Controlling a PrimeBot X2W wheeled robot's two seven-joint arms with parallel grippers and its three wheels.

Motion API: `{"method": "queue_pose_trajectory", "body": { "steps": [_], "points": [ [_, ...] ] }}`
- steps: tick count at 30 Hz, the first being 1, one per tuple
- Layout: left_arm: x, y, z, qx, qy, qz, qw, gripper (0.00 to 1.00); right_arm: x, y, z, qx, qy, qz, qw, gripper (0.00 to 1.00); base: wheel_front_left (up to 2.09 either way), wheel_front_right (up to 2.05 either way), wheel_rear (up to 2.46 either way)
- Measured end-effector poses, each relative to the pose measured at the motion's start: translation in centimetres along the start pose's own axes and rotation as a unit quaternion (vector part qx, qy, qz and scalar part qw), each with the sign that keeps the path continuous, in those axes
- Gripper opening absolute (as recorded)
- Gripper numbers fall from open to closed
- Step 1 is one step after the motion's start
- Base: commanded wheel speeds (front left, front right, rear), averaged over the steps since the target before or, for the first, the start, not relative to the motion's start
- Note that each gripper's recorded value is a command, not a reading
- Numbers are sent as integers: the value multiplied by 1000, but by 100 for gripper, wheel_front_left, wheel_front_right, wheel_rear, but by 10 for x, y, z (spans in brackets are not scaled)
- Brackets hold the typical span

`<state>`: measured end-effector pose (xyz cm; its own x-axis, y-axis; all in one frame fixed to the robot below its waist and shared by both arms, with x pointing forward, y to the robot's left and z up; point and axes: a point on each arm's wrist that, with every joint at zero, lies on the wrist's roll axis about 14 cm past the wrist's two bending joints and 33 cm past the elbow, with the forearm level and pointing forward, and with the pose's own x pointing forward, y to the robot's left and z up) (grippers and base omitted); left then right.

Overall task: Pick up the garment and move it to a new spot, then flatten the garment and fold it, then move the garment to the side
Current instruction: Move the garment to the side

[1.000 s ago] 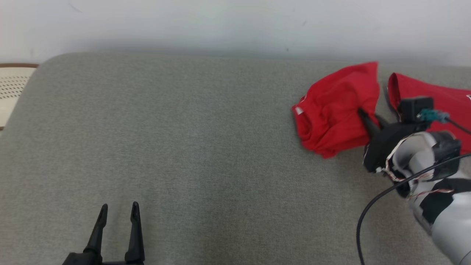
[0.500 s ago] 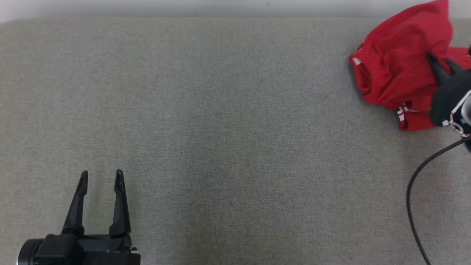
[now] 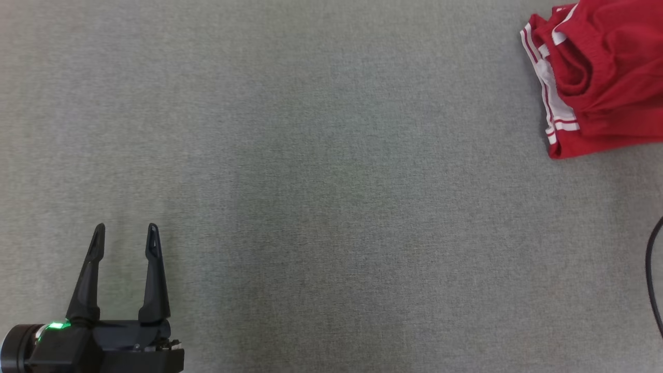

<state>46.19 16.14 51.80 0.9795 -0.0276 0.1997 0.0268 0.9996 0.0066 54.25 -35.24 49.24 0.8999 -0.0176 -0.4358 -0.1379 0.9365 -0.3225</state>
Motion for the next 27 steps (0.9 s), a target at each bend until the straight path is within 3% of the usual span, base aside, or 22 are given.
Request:
{"method": "queue_pose_trajectory", "body": {
  "steps": [15,16,17,27],
  "points": [
    [8,-4,-6,9,-2,-13,1000,100,3,-27,-28,15,42,-43,998,0,0,0,0],
    [8,-4,-6,10,-2,-12,1000,100,3,-28,-29,15,43,-44,998,76,0,0,0],
    [8,-3,-6,10,-2,-12,1000,100,3,-29,-31,15,45,-47,998,100,0,0,0],
    [6,-1,-5,11,-1,-6,1000,100,0,-48,-21,-11,36,-76,996,100,0,0,0]
  ]
}}
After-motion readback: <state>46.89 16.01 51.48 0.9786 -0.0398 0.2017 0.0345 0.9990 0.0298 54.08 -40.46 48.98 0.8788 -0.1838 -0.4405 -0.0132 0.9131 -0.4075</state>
